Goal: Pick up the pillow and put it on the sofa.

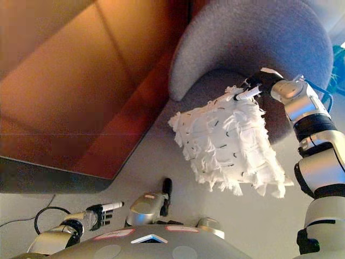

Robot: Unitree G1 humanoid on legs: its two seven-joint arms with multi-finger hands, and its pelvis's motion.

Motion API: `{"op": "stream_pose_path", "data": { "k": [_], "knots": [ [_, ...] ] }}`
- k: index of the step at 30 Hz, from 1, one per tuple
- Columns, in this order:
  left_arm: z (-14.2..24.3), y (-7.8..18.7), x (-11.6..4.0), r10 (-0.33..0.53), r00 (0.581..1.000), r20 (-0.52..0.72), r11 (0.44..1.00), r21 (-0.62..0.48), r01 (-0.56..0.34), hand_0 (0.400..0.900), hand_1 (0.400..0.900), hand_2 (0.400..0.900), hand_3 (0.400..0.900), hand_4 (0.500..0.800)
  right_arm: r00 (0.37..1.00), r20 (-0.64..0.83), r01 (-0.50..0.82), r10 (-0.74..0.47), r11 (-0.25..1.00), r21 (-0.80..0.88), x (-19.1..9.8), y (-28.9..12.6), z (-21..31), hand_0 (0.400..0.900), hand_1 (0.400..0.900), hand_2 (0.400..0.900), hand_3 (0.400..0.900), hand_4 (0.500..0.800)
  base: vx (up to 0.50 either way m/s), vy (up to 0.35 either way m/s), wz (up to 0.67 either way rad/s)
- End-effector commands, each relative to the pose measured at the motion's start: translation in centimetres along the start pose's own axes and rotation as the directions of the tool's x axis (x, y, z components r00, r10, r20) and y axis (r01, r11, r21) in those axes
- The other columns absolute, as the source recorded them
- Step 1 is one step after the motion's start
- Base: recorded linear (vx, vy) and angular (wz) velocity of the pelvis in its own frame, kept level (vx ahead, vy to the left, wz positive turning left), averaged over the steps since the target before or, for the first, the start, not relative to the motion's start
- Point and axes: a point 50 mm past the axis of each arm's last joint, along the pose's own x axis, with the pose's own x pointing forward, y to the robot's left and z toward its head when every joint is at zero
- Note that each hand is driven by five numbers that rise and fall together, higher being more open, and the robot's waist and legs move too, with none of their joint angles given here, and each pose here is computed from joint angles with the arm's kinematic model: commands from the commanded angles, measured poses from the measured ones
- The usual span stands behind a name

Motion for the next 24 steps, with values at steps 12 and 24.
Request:
{"op": "stream_pose_path", "data": {
  "k": [12, 24],
  "knots": [
    [-3.2, 5.7, -0.7, 0.183, 0.974, -0.134, 0.981, 0.085, -0.173, 0.9, 0.9, 0.9, 0.9, 0.8, 0.897, -0.171, 0.438, -0.407, 0.872, 0.22, -7.9, -12.8, -4.0, 0.4, 0.4, 0.4, 0.4, 0.5, 0.314, -0.26, 0.58],
    [-4.6, 4.7, -0.5, 0.18, 0.969, -0.17, 0.98, 0.116, -0.162, 0.9, 0.9, 0.9, 0.9, 0.8, 0.773, -0.429, 0.568, -0.468, 0.812, 0.136, -9.1, -13.1, -7.4, 0.9, 0.9, 0.9, 0.9, 0.8, 0.134, -0.142, 0.13]
  ]
}}
